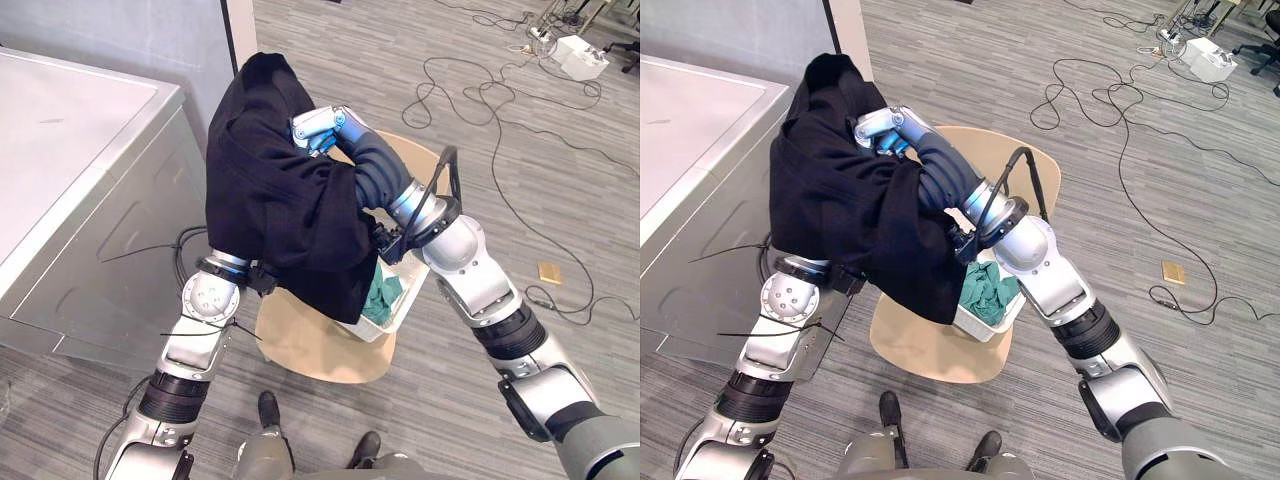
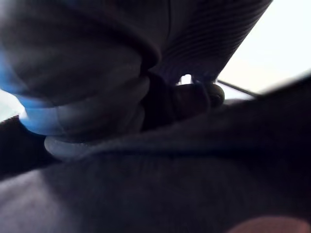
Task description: Pick up the laundry basket with both hands and put the clothes into the washing machine.
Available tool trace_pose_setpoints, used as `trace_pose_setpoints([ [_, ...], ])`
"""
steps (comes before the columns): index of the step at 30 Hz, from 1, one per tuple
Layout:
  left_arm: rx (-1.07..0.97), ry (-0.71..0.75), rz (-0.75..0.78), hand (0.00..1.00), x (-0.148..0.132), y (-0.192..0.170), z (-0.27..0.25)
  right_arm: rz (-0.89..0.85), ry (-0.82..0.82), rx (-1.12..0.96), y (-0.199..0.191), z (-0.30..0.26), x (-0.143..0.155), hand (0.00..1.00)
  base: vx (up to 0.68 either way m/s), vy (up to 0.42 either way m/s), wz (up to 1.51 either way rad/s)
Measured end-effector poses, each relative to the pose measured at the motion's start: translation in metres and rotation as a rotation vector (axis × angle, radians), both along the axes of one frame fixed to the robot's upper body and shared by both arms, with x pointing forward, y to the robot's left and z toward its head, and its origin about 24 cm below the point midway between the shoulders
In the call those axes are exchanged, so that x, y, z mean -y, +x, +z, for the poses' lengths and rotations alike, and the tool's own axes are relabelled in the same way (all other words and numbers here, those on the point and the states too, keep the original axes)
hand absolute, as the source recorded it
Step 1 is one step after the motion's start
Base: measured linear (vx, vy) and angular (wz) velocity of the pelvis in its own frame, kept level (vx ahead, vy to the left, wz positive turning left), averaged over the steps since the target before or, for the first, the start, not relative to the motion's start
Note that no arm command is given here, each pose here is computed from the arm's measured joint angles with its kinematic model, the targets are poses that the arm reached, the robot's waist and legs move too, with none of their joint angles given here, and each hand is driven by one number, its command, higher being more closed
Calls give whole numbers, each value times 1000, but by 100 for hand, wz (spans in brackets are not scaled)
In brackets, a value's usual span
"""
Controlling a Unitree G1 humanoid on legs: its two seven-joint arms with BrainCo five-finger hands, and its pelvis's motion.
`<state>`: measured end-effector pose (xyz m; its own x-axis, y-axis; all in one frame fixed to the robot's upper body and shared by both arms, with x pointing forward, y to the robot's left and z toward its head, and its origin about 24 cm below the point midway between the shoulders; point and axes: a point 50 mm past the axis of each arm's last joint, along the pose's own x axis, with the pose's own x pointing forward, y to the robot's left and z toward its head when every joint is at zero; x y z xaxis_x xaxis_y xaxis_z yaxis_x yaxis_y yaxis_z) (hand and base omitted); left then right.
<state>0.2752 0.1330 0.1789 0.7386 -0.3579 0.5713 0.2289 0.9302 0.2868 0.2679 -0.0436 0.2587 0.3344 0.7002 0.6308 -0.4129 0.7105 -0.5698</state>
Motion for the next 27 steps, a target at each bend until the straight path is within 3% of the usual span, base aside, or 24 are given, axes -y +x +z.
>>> trace_pose_setpoints([
  [8, -66, 68, -66, 0, 10, 3, -15, 53, 36, 54, -6, 18, -13, 100, 31, 15, 0],
  [13, -153, 241, -110, 0, 20, 7, -39, 73, 55, 65, -8, 24, -18, 100, 35, 16, -2],
  [17, -128, 328, -48, 0, 23, 8, -45, 82, 80, 59, -10, 25, -21, 100, 41, 14, -6],
  [18, -137, 332, -16, 100, 24, 11, -49, 85, 93, 56, -10, 25, -22, 100, 48, 7, -2],
  [22, -141, 317, 85, 100, 25, 16, -54, 95, 104, 54, -11, 26, -24, 100, 52, 7, 0],
  [27, -133, 197, 169, 100, 22, 19, -48, 132, 145, 35, -15, 28, -29, 100, 37, 9, 0],
])
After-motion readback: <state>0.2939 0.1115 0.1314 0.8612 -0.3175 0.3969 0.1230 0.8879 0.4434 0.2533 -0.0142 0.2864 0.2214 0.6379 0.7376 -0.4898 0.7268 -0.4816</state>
